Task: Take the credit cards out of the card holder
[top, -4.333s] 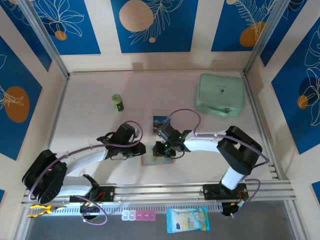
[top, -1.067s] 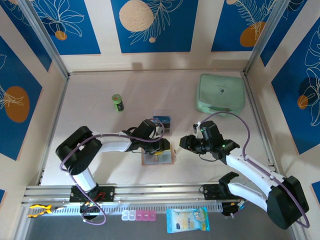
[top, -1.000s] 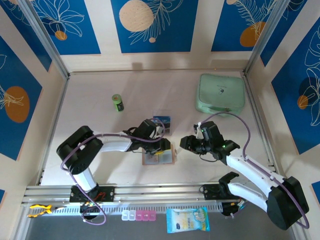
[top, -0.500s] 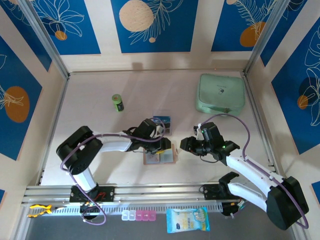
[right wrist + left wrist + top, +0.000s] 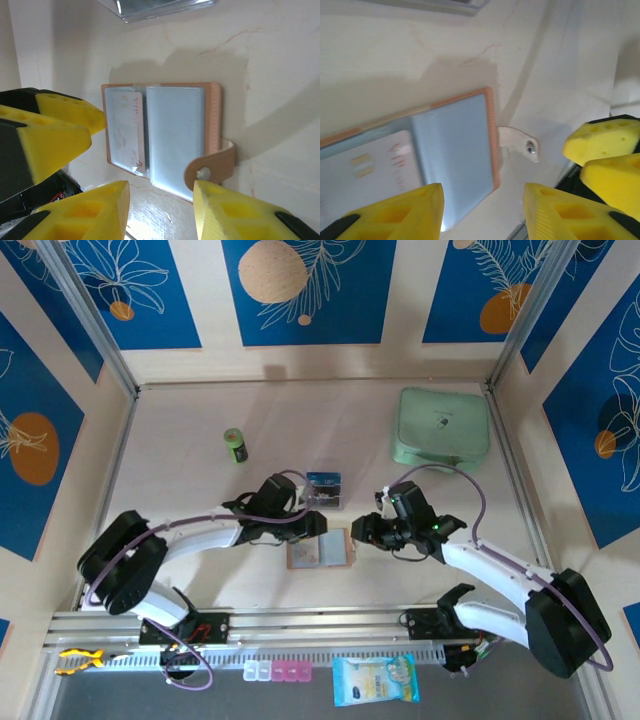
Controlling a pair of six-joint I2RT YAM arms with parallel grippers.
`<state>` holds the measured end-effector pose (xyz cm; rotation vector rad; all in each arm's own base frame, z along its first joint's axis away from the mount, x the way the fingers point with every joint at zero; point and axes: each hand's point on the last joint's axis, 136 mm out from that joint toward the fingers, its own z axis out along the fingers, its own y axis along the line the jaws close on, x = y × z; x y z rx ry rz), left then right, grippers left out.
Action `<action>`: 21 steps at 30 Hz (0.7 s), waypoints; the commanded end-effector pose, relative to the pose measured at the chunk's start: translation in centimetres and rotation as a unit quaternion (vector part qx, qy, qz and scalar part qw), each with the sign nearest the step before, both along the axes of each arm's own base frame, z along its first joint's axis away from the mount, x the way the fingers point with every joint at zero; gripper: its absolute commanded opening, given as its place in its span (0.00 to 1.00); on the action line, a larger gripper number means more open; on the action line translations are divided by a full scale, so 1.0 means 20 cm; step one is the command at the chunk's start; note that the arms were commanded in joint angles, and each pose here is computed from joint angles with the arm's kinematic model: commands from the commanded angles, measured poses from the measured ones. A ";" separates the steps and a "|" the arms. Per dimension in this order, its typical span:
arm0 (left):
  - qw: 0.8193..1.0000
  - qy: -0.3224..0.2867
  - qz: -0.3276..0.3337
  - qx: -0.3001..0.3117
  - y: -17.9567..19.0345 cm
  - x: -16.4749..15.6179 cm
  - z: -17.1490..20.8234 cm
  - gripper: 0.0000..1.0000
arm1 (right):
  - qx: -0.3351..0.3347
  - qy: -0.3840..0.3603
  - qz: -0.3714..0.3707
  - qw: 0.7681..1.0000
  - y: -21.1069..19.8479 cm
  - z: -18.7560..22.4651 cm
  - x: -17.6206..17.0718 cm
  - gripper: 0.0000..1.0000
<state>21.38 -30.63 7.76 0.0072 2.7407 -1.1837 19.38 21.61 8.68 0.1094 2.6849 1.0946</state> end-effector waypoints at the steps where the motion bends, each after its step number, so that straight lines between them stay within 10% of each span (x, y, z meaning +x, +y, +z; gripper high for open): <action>1: 1.000 0.002 0.014 0.027 0.13 -0.02 -0.06 0.42 | 0.016 -0.013 0.014 1.000 0.09 0.07 0.03 0.38; 21: 0.998 0.025 0.026 0.046 0.27 -0.07 -0.19 0.10 | -0.007 0.036 0.082 0.996 0.38 -0.07 -0.01 0.34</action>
